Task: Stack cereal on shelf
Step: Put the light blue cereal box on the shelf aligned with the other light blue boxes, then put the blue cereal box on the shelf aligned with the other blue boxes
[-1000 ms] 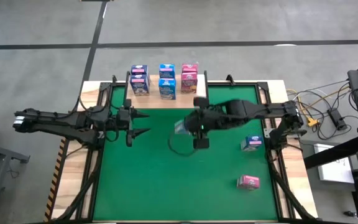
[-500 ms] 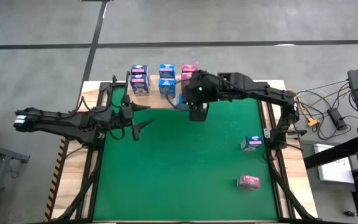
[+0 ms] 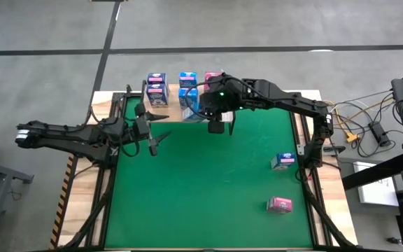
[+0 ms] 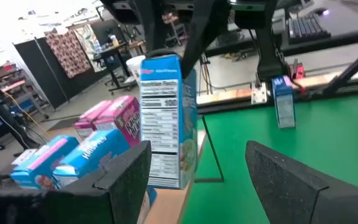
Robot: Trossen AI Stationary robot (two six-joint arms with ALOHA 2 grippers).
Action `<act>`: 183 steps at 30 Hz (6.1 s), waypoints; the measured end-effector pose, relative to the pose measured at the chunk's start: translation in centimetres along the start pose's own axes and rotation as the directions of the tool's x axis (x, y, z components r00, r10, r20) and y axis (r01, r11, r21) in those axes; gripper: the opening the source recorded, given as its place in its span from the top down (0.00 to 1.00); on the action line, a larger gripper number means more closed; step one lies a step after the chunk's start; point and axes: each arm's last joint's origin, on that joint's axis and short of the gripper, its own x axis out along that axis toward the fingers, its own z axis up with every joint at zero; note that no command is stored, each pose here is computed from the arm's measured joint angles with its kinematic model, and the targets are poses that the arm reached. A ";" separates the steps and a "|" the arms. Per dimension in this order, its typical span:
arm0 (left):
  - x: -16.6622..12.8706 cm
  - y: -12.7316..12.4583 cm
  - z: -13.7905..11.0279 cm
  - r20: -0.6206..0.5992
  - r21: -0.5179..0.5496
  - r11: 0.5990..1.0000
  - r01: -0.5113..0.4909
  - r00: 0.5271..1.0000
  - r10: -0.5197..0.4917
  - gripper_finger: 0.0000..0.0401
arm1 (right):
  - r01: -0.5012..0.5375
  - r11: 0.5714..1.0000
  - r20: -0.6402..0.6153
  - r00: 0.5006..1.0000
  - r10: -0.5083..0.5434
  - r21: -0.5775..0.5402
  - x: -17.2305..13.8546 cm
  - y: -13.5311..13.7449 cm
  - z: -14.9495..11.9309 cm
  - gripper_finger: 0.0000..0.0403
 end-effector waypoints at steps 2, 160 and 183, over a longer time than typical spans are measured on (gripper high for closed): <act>0.2 -0.2 -0.4 -0.017 0.009 1.000 0.004 1.000 -0.004 0.39 | -0.004 1.000 -0.022 1.000 0.004 -0.009 0.8 0.0 -0.2 0.64; 2.0 -1.6 -3.0 -0.228 0.109 0.992 0.062 0.973 -0.036 0.39 | 0.214 0.977 -0.209 0.955 -0.210 -0.008 6.2 3.4 -7.7 0.98; 5.0 -0.8 -5.0 -0.315 0.128 0.992 -0.010 0.948 0.051 0.39 | 0.179 0.974 0.204 0.957 -0.204 0.137 10.2 6.3 -12.7 0.98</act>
